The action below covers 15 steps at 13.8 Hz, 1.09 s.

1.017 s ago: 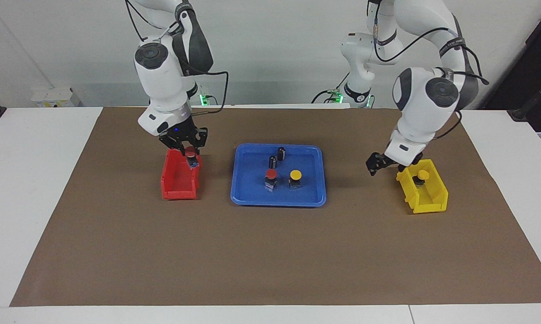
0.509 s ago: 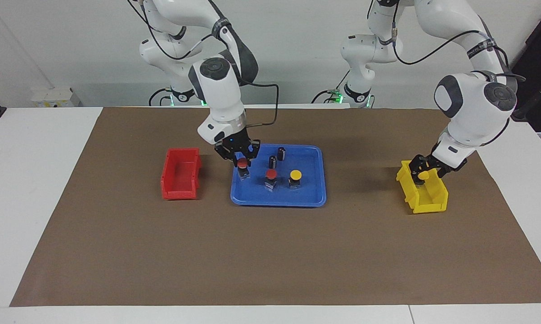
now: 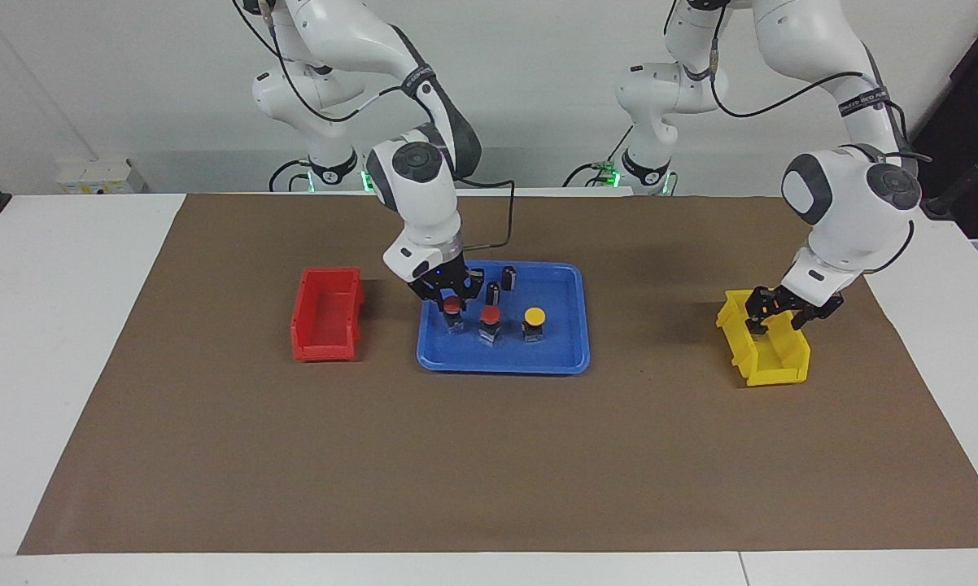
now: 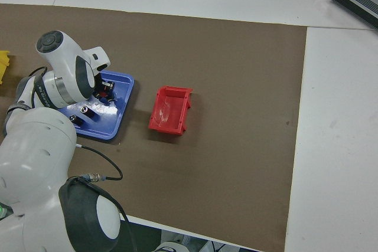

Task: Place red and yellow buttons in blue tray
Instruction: 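Place the second red button in the tray with the right gripper, then withdraw the right gripper while the left gripper grasps the second yellow button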

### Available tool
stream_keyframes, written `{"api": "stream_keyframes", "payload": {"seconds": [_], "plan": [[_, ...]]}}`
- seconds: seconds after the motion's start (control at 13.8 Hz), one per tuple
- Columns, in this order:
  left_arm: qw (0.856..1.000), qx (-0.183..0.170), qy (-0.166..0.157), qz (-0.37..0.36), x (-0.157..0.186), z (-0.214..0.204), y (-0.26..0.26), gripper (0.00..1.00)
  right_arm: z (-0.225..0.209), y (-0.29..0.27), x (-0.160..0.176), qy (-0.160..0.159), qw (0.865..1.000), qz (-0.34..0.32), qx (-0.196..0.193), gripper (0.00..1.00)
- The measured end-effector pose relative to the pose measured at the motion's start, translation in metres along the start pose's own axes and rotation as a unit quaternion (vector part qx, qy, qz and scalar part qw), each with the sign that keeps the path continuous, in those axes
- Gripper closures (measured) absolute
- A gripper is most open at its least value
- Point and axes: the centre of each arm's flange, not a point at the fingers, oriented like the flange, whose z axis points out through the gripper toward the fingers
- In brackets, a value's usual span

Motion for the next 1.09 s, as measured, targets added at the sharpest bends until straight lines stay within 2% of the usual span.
{"api": "stream_keyframes", "payload": {"seconds": [0.29, 0.51, 0.65, 0.73, 0.94, 1.02, 1.09], "plan": [[1.000, -0.003, -0.005, -0.002, -0.011, 0.003, -0.007, 0.18, 0.008, 0.005, -0.002, 0.007, 1.000, 0.003, 0.003, 0.57], [1.000, -0.004, -0.009, -0.003, -0.018, 0.007, -0.007, 0.18, -0.012, 0.008, 0.013, 0.004, 1.000, 0.012, 0.001, 0.28], [1.000, -0.006, -0.011, -0.003, -0.023, 0.010, -0.007, 0.19, -0.056, 0.025, 0.038, -0.004, 0.999, 0.034, -0.006, 0.05], [1.000, -0.006, -0.010, -0.003, -0.024, 0.011, -0.006, 0.20, -0.089, 0.042, 0.053, -0.005, 0.999, 0.050, -0.009, 0.00], [1.000, -0.004, -0.002, -0.003, -0.026, 0.016, -0.006, 0.23, -0.194, 0.117, 0.075, -0.010, 0.996, 0.090, -0.022, 0.00], [1.000, -0.003, 0.000, -0.004, -0.027, 0.018, -0.008, 0.37, -0.220, 0.143, 0.075, -0.012, 0.995, 0.093, -0.024, 0.00], [1.000, -0.003, 0.000, -0.006, -0.028, 0.018, -0.009, 0.44, -0.240, 0.168, 0.071, -0.015, 0.995, 0.094, -0.026, 0.00]]}}
